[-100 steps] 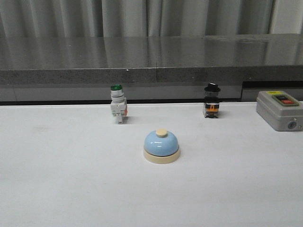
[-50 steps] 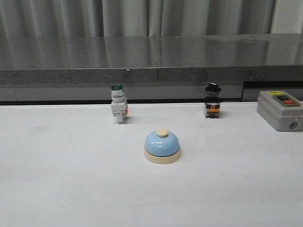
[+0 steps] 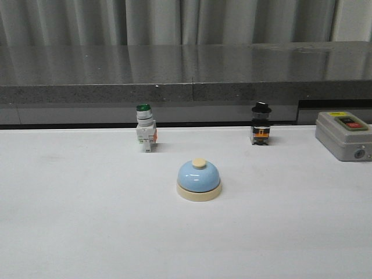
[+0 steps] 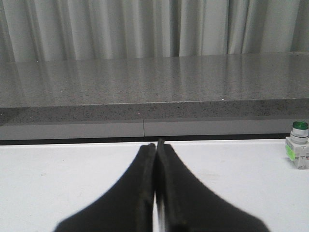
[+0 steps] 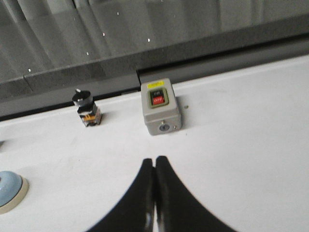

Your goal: Place and press bell with both arms

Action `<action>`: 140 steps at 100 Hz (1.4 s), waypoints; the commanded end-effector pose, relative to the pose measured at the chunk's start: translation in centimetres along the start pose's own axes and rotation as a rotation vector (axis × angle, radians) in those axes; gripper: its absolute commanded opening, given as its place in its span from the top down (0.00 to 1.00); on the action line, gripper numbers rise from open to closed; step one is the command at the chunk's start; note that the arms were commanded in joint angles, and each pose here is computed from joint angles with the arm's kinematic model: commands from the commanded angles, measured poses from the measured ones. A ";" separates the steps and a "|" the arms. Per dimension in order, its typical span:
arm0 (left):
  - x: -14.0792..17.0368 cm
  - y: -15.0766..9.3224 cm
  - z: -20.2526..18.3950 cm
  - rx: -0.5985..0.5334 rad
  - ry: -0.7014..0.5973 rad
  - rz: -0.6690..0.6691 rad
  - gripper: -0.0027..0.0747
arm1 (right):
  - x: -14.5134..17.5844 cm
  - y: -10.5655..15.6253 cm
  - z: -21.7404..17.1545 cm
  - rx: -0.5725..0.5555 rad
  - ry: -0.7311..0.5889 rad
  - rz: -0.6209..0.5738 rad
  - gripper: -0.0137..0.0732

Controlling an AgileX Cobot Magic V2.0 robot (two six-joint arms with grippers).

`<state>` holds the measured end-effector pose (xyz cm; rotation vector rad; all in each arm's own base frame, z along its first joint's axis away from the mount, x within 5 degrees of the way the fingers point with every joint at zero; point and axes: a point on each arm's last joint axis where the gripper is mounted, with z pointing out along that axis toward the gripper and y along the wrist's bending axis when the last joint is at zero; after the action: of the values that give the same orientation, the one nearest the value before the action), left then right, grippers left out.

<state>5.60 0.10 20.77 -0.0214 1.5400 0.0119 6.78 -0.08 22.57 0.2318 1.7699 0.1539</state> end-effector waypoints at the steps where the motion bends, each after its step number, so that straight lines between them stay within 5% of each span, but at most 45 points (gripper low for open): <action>1: 0.6 0.0 -0.1 -0.002 -0.059 -0.005 0.99 | -2.5 0.6 0.4 0.000 -0.012 0.013 0.91; 28: 0.6 0.0 -0.1 -0.002 -0.059 -0.005 0.99 | -5.0 1.3 3.3 0.034 0.263 0.006 0.91; 63: 0.6 0.0 -0.1 -0.002 -0.059 -0.005 0.99 | -7.3 3.7 8.7 -0.060 0.507 -0.131 0.91; 98: 0.6 0.0 -0.1 -0.002 -0.059 -0.005 0.99 | -8.8 11.4 13.7 -0.305 0.627 -0.240 0.91; 140: 0.6 0.0 -0.1 -0.002 -0.059 -0.005 0.99 | -6.4 20.6 20.8 -0.468 0.828 -0.429 0.91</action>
<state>5.60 0.10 20.75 -0.0213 1.5418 0.0117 28.88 16.61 27.21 -0.6037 2.5465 0.3555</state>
